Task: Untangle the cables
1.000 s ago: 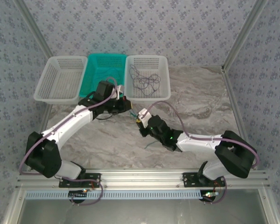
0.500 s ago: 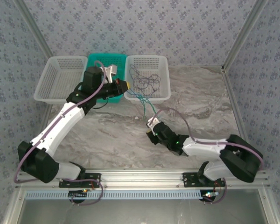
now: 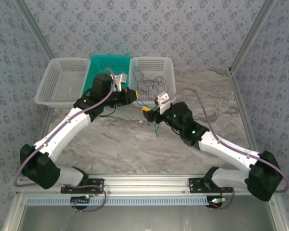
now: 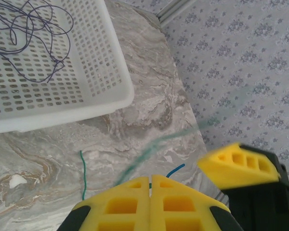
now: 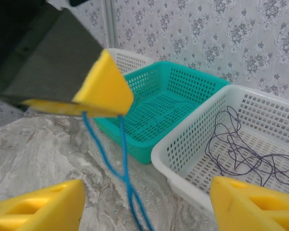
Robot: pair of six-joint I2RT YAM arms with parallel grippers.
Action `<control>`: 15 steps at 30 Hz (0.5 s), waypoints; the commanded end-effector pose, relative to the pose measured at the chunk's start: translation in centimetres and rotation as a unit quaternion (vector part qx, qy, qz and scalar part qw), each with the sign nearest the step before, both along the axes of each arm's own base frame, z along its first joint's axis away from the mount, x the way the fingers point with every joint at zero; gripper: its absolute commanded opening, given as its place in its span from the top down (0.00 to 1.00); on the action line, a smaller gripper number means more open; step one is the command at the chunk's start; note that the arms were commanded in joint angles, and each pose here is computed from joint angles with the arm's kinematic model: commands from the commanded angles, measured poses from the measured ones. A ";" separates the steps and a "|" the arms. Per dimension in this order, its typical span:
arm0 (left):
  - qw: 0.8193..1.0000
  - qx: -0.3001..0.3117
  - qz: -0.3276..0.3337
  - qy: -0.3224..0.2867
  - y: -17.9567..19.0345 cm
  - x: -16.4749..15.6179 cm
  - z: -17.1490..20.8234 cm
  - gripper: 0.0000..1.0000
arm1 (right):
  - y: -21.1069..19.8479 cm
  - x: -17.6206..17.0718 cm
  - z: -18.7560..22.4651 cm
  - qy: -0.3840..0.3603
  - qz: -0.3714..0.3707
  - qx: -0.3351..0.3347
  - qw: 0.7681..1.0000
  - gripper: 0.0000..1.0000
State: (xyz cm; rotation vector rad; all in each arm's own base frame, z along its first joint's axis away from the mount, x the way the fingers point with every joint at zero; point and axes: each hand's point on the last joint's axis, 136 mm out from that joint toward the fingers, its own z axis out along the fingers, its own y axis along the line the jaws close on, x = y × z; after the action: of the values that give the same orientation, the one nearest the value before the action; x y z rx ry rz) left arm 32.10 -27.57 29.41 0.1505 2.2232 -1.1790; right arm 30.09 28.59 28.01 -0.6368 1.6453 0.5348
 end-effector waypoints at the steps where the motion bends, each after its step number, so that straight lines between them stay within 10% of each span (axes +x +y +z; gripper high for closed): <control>1: 0.999 -0.016 -0.020 -0.035 -0.8 -0.5 2.9 1.00 | 1.3 1.5 -1.3 0.008 0.026 -0.025 0.999 0.29; 11: 0.997 -0.019 0.012 -0.078 1.4 -0.9 6.4 1.00 | -0.4 2.3 -10.1 0.097 0.006 -0.051 0.994 0.84; 15: 0.994 -0.024 0.034 -0.101 3.4 -0.5 8.7 1.00 | -3.1 0.8 -13.2 0.132 -0.018 -0.060 0.989 0.86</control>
State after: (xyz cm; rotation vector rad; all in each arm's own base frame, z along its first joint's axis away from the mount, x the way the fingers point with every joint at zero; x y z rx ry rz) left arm 31.71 -26.13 32.34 0.1496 2.1680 -1.1436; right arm 31.59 27.52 16.94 -0.7018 1.8699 0.5370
